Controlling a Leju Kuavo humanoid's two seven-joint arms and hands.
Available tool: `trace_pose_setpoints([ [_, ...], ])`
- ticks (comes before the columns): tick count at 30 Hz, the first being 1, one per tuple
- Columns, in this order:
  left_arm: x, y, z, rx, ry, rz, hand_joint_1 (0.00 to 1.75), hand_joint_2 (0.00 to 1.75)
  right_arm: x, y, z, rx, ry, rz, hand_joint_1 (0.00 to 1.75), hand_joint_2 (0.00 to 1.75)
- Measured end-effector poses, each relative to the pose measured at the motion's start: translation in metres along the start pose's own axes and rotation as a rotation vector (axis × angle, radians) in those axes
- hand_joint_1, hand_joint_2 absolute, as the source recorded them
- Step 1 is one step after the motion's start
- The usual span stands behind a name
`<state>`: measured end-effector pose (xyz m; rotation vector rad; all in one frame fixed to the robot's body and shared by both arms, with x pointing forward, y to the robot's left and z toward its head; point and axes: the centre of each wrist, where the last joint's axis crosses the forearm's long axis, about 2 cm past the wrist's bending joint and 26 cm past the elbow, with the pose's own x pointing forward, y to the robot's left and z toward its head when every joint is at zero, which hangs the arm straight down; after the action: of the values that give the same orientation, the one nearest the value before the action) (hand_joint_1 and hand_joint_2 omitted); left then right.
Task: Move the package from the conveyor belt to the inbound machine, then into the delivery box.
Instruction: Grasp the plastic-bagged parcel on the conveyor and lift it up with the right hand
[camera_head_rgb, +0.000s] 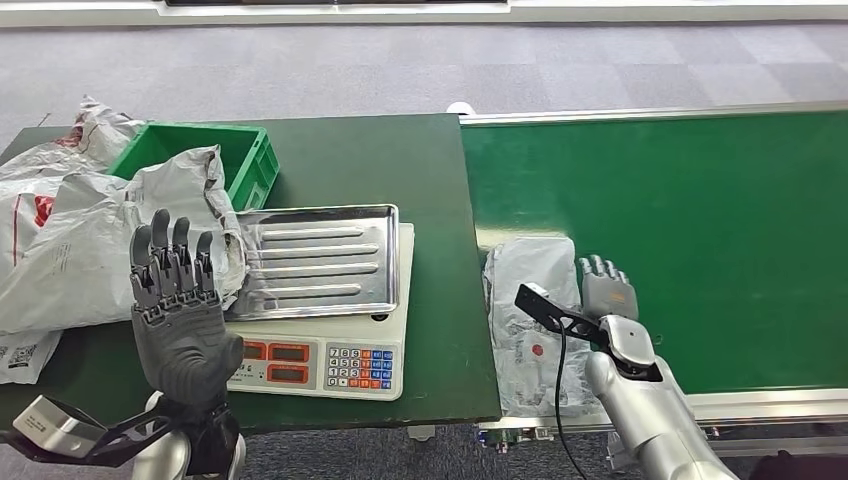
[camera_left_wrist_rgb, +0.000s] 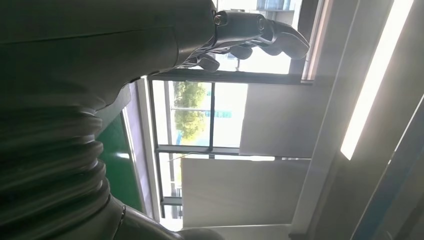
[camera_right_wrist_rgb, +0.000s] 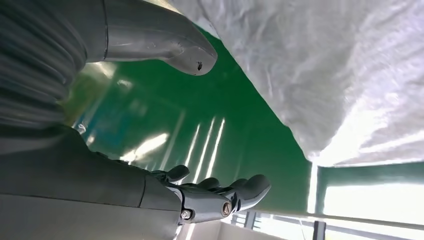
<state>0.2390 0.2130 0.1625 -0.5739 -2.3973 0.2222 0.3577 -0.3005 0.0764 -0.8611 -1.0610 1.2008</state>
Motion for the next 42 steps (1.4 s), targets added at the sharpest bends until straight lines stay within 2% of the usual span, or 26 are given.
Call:
trace_pose_setpoints([
  [6, -0.004, -0.001, 0.000, 0.001, 0.009, 0.008, 0.00, 1.75, -0.004, 0.017, 0.006, 0.071, 0.048, -0.022, 0.00, 1.75],
  [14, -0.006, -0.001, -0.001, 0.000, 0.012, 0.013, 0.00, 1.75, -0.005, 0.025, 0.010, 0.117, 0.045, -0.034, 0.00, 1.75],
  [20, -0.013, -0.002, -0.007, -0.007, 0.013, 0.026, 0.00, 1.75, -0.004, 0.042, 0.016, 0.287, -0.142, -0.141, 0.00, 1.75],
  [26, -0.018, -0.004, -0.013, -0.001, 0.008, 0.029, 0.00, 1.75, 0.014, 0.053, 0.017, 0.333, -0.318, -0.261, 0.00, 1.75],
  [30, -0.018, -0.004, -0.014, 0.004, 0.008, 0.028, 0.00, 1.75, 0.026, 0.052, 0.014, 0.350, -0.393, -0.326, 0.00, 1.75],
  [31, -0.018, -0.004, -0.014, 0.004, 0.008, 0.028, 0.00, 1.75, 0.028, 0.051, 0.013, 0.353, -0.404, -0.335, 0.10, 1.75],
  [34, -0.019, -0.005, -0.015, 0.004, 0.006, 0.028, 0.00, 1.75, 0.032, 0.049, 0.011, 0.361, -0.429, -0.354, 1.41, 1.75],
  [35, -0.019, -0.005, -0.015, 0.004, 0.005, 0.027, 0.00, 1.75, 0.033, 0.049, 0.010, 0.362, -0.435, -0.357, 1.75, 1.75],
  [42, -0.019, -0.004, -0.016, 0.004, 0.003, 0.028, 0.00, 1.75, 0.037, 0.044, 0.005, 0.357, -0.460, -0.360, 1.75, 1.75],
])
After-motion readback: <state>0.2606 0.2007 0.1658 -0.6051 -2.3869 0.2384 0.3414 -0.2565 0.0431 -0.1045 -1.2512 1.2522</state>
